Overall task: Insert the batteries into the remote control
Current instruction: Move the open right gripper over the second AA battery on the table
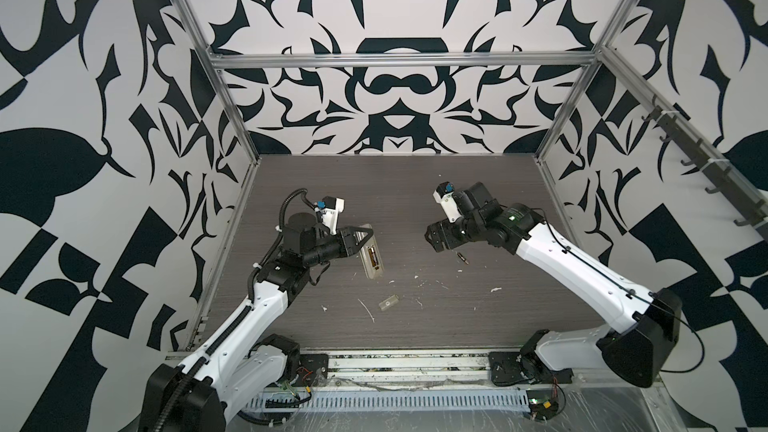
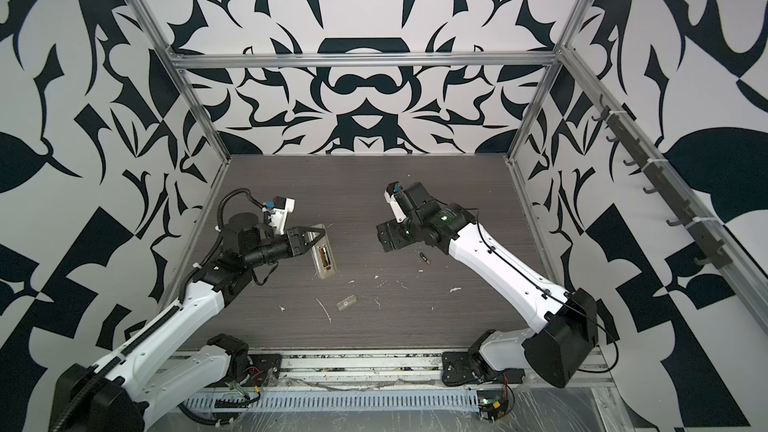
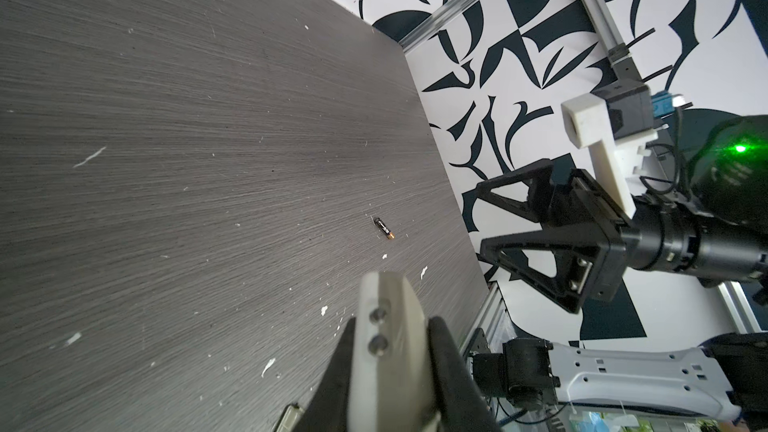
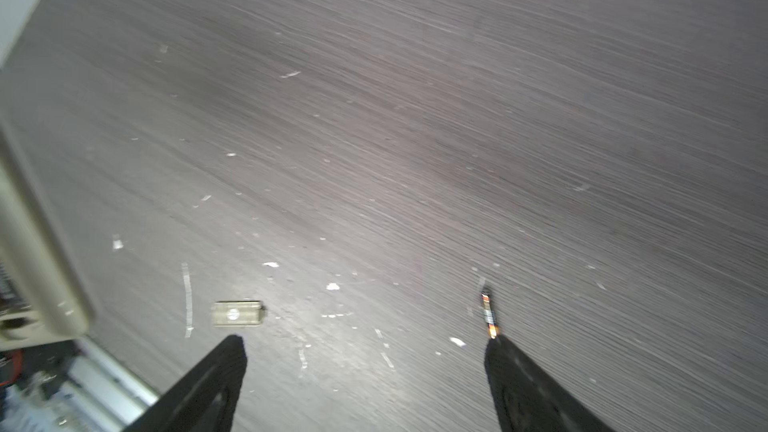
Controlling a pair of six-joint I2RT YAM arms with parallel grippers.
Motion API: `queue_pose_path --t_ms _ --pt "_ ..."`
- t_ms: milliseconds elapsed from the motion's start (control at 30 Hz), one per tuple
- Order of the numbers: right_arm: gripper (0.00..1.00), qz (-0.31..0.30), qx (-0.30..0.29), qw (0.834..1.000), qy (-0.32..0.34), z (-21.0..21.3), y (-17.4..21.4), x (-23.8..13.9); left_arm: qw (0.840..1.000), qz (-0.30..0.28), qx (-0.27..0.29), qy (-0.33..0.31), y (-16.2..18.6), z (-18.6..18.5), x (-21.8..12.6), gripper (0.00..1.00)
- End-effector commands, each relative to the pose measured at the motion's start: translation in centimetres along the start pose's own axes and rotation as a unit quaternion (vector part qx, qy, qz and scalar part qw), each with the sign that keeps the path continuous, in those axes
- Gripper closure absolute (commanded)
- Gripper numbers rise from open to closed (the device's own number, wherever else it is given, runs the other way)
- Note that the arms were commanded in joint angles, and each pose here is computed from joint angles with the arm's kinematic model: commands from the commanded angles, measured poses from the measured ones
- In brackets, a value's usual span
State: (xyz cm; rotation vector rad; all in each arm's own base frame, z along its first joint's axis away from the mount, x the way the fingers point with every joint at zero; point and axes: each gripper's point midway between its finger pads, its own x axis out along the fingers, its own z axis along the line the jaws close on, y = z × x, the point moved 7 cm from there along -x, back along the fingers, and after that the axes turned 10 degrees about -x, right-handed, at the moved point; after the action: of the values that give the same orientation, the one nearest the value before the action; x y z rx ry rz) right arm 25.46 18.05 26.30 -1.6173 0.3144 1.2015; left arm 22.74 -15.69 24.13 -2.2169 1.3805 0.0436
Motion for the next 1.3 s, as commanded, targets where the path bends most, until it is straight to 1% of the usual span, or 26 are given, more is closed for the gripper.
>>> queue_pose_path --t_ms 0,133,233,433,667,867,1000,1133,1267 --pt "0.03 0.045 0.028 0.998 0.04 -2.5 1.7 1.2 0.999 -0.007 0.025 0.037 -1.0 -1.6 0.1 1.0" --pt "0.02 0.084 0.054 0.994 0.04 -4.7 2.9 3.4 0.999 -0.009 0.019 0.037 -0.9 -1.4 0.0 1.0" --pt "0.02 0.103 0.06 0.992 0.036 -5.4 3.5 4.9 0.999 -0.017 0.018 0.03 -0.6 -1.1 -0.3 1.0" --pt "0.01 0.148 0.066 0.986 0.022 -5.7 4.8 7.7 0.999 -0.019 0.024 0.032 -0.8 -1.2 -0.1 1.0" --pt "0.01 0.2 0.072 0.977 0.019 -6.0 6.5 9.6 0.998 -0.013 0.029 0.056 -1.2 -1.2 0.8 1.0" --pt "0.02 0.23 0.086 0.969 0.024 -6.7 8.0 11.0 0.998 -0.005 0.031 0.061 -0.9 -0.6 1.2 1.0" --pt "0.02 0.239 0.102 0.965 0.028 -7.3 8.9 11.5 0.997 -0.005 0.03 0.068 -0.6 -0.5 1.1 1.0" --pt "0.05 0.246 0.113 0.963 0.019 -7.6 9.6 12.3 0.997 -0.009 0.027 0.066 -0.3 -0.1 1.0 1.0" --pt "0.1 0.25 0.116 0.961 0.014 -7.9 10.1 12.7 0.998 -0.007 0.024 0.064 -0.2 0.0 1.1 1.0"
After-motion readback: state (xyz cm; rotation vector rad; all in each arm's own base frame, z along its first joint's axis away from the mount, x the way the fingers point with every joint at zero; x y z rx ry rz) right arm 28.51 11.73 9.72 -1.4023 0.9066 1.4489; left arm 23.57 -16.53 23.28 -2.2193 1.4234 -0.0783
